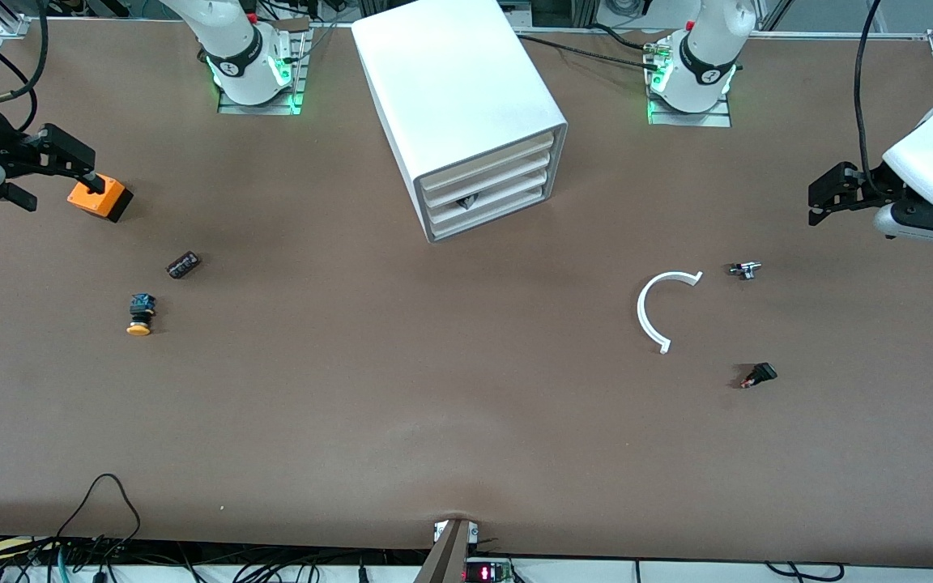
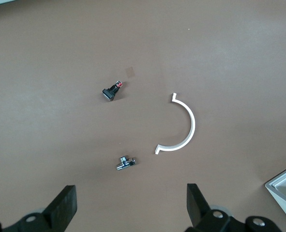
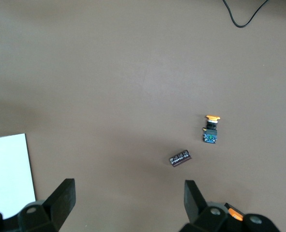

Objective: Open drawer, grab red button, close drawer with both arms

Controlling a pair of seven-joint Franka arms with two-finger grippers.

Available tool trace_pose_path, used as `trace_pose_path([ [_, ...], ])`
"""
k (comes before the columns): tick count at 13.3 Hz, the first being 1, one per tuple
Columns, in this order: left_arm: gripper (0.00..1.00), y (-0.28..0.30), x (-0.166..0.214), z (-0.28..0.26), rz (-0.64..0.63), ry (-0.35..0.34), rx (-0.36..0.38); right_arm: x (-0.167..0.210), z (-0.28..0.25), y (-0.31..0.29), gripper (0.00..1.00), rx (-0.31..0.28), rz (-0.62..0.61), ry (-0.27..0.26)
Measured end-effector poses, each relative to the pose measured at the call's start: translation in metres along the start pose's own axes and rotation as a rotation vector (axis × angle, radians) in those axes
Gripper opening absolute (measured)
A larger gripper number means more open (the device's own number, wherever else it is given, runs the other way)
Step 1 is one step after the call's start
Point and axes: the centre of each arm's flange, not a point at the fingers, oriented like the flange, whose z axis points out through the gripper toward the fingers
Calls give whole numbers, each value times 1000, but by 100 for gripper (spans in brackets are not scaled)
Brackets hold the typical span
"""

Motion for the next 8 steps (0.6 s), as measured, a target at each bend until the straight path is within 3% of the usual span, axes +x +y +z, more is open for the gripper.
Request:
trace_pose_path([
  [8,100,0,3,8,-2,-25,-3,-1,-1,4,100,-20,-38,-5],
])
